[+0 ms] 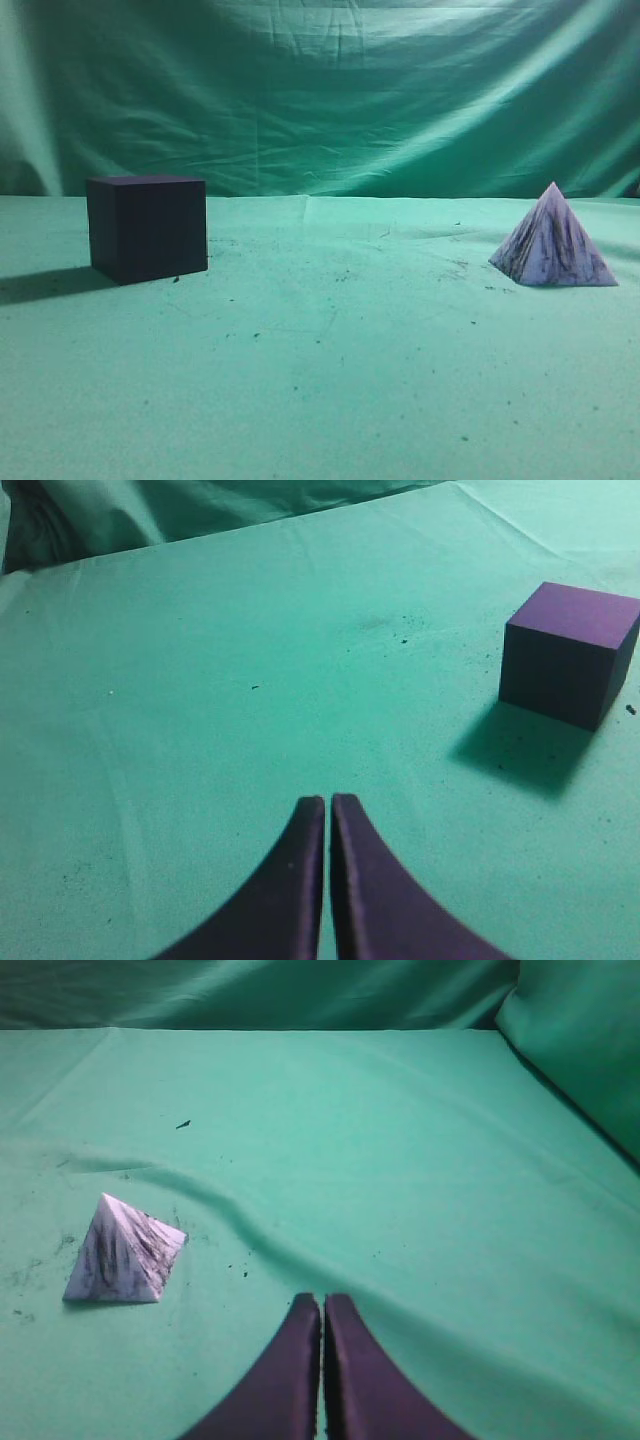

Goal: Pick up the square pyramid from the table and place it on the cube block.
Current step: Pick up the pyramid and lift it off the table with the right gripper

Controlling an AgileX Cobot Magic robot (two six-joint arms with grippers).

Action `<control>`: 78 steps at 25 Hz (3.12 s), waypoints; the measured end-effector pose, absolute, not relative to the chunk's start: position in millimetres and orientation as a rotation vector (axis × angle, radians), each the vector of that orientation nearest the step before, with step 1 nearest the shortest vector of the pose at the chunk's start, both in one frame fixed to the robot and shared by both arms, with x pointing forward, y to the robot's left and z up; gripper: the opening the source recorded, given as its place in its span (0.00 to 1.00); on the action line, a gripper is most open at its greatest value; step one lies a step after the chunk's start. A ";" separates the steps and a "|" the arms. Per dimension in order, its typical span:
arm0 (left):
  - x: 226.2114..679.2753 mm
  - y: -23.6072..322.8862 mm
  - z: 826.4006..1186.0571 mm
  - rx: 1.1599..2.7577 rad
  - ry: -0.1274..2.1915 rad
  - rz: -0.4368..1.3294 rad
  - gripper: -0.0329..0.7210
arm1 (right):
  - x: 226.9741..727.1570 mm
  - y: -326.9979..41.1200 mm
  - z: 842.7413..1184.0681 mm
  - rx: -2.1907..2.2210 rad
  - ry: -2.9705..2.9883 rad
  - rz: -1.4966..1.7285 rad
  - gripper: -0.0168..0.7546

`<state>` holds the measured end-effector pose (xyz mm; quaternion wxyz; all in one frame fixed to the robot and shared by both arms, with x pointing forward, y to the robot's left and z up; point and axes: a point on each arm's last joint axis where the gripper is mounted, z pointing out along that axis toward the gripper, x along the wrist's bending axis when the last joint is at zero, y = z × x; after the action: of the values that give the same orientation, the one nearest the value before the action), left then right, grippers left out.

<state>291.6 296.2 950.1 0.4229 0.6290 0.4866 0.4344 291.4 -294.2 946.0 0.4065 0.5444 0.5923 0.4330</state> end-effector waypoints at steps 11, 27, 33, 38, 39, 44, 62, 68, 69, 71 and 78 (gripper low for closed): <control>291.6 296.2 949.9 1.576 1.219 1.086 0.04 | 292.4 -294.5 1003.4 1.190 1.176 1.351 0.02; 291.6 296.2 949.9 1.576 1.219 1.086 0.04 | 405.0 -265.9 1078.0 1.722 2.124 0.787 0.02; 291.6 296.2 949.9 1.576 1.219 1.086 0.04 | 442.5 -210.9 1048.5 1.532 2.473 0.642 0.02; 291.6 296.2 949.9 1.576 1.219 1.086 0.04 | 470.1 -171.7 1022.8 1.420 2.588 0.588 0.08; 291.6 296.2 949.9 1.576 1.219 1.086 0.04 | 474.9 -167.1 1019.5 1.414 2.595 0.585 0.08; 291.6 296.2 949.9 1.576 1.219 1.086 0.04 | 497.7 -156.3 1005.6 1.436 2.602 0.546 0.62; 291.6 296.2 949.9 1.576 1.219 1.086 0.04 | 531.5 -156.5 931.2 1.771 2.368 0.267 0.80; 291.6 296.2 949.9 1.576 1.219 1.086 0.04 | 536.3 -152.5 928.9 1.780 2.349 0.312 0.59; 291.6 296.2 949.9 1.576 1.219 1.086 0.04 | 536.6 -152.4 929.3 1.790 2.342 0.313 0.59; 291.6 296.2 949.9 1.576 1.219 1.086 0.04 | 536.3 -152.4 929.9 1.808 2.335 0.301 0.50; 291.6 296.2 949.9 1.576 1.219 1.086 0.04 | 547.2 -148.4 952.5 1.809 2.358 0.210 0.51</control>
<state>291.6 296.2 949.9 0.4223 0.6295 0.4870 0.4339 547.2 -148.4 952.5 0.0811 0.6053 0.7888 0.0703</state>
